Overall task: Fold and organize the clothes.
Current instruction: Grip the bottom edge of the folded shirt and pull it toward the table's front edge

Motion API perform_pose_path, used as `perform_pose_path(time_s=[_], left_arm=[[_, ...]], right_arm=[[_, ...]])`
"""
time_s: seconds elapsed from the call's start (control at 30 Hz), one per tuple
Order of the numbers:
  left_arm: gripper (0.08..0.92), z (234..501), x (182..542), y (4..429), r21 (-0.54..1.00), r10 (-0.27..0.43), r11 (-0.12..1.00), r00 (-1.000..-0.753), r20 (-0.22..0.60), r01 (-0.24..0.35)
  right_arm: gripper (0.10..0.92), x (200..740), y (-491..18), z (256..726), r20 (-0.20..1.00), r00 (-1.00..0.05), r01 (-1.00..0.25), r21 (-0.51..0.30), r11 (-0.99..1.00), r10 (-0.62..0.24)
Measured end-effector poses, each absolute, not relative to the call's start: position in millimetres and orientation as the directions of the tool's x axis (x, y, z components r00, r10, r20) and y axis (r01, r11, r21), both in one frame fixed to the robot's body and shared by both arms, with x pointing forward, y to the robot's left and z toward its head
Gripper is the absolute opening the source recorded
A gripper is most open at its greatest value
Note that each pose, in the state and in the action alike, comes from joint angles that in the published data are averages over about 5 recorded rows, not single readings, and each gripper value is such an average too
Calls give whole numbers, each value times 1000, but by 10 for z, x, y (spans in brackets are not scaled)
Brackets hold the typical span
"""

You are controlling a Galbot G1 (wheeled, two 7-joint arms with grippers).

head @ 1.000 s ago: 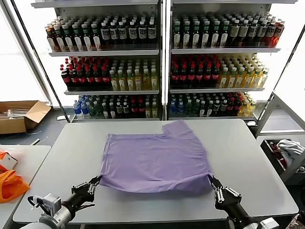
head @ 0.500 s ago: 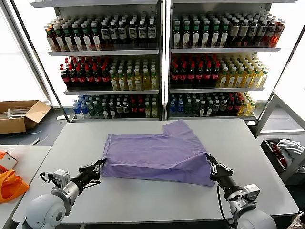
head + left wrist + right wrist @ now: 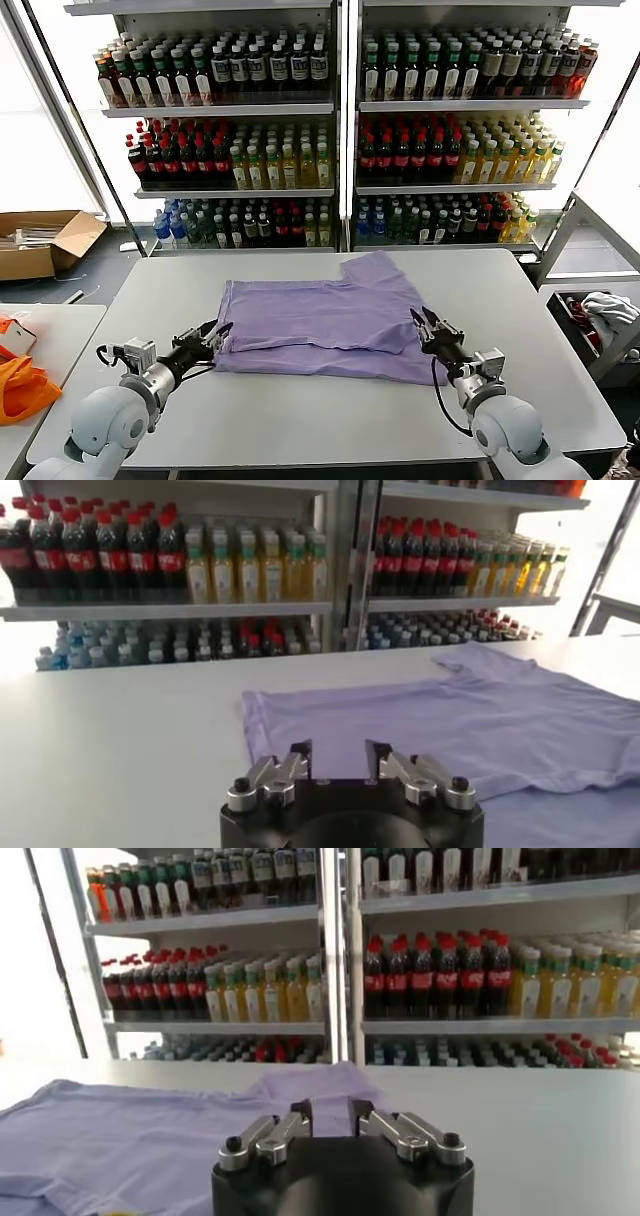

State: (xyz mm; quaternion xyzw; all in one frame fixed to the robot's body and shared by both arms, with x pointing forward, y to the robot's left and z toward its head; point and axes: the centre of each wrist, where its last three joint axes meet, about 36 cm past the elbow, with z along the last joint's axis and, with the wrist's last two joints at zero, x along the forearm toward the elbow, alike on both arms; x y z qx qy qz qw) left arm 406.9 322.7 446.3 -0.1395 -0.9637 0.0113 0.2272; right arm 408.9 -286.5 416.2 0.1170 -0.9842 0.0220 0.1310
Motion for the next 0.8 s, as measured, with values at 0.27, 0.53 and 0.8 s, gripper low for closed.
perform_pose_path(time_s=[0.27, 0.53, 0.8], left_arm=[[779, 4330, 3871, 3209, -92, 256, 966, -846, 468, 242], [822, 4126, 3770, 3152, -116, 249, 968, -826, 505, 221], [814, 4024, 3799, 3166, -137, 231, 973, -823, 518, 187]], right_arm=[[783, 3735, -2972, 4205, 339, -932, -155, -61, 986, -126], [714, 3430, -2944, 4078, 446, -892, -108, -61, 992, -70], [489, 3336, -2779, 3963, 501, -862, -103, -29, 994, -75]])
